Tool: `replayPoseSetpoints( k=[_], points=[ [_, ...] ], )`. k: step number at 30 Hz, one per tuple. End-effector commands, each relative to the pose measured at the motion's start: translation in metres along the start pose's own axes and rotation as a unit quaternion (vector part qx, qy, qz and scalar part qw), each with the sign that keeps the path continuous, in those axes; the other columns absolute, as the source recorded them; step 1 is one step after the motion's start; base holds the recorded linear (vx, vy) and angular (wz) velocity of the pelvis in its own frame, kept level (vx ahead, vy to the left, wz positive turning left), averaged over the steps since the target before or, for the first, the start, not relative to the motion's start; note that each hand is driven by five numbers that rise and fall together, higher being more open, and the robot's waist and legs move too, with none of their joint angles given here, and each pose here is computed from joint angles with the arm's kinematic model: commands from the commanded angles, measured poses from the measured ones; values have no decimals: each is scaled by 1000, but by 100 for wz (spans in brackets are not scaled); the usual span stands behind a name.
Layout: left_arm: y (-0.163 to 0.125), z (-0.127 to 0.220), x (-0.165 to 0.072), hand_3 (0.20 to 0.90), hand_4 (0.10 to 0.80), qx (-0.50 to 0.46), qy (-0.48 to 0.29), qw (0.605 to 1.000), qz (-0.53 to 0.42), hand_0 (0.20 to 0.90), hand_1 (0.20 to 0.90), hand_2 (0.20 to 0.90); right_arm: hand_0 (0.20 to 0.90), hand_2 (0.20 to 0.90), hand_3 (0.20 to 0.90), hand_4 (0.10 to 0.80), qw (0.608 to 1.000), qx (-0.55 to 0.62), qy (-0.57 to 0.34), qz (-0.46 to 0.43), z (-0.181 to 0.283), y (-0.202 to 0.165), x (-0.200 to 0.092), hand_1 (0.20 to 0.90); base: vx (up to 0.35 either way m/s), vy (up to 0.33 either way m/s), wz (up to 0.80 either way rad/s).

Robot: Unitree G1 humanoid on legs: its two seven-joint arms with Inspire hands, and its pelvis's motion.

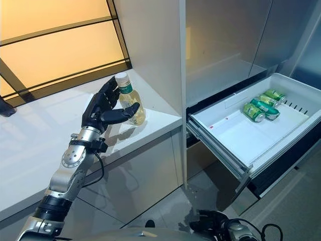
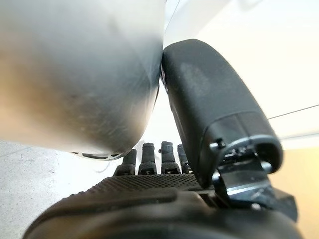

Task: Put drinks into fridge and close the fridge

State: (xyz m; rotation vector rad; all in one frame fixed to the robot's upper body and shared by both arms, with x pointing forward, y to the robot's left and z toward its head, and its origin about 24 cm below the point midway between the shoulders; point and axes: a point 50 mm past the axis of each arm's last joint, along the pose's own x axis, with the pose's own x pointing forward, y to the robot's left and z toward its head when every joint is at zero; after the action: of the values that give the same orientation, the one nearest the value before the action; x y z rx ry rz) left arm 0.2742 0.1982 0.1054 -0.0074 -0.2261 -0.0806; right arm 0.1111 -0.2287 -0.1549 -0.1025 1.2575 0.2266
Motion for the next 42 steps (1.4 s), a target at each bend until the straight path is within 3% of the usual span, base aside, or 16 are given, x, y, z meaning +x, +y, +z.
replayPoseSetpoints(
  k=[1, 19, 21, 23, 24, 34, 42],
  points=[
    [1, 60, 26, 900, 800, 35, -144, 989, -6, 900, 900, 900, 900, 900, 900, 800, 999, -13, 38, 2, -19, -3, -3, 900, 0, 0, 0],
    [-1, 63, 28, 900, 800, 1, -161, 987, -7, 900, 900, 900, 900, 900, 900, 800, 999, -8, 44, 1, -24, 0, -3, 900, 8, 1, -3],
    [-2, 64, 29, 864, 764, -4, -163, 987, -7, 869, 869, 869, 900, 900, 900, 800, 999, -9, 43, 2, -24, 0, -3, 900, 0, 0, 0],
    [-3, 64, 29, 238, 138, -4, -163, 987, -7, 333, 333, 333, 900, 900, 900, 800, 999, -7, 41, 3, -23, 0, -2, 900, 0, 0, 0],
    [-3, 63, 29, 200, 100, -2, -162, 987, -8, 300, 300, 300, 900, 900, 900, 800, 999, -6, 41, 3, -23, 1, -2, 900, 0, 0, 0],
    [-3, 62, 28, 200, 100, 29, -158, 987, -9, 300, 300, 300, 900, 900, 900, 800, 999, -11, 29, 13, -18, 6, 0, 900, 18, 1, -6],
    [-4, 62, 29, 200, 100, 45, -162, 986, -10, 300, 300, 300, 900, 900, 900, 800, 998, -9, -32, 47, 6, 17, 2, 900, 16, 12, -8]
  ],
)
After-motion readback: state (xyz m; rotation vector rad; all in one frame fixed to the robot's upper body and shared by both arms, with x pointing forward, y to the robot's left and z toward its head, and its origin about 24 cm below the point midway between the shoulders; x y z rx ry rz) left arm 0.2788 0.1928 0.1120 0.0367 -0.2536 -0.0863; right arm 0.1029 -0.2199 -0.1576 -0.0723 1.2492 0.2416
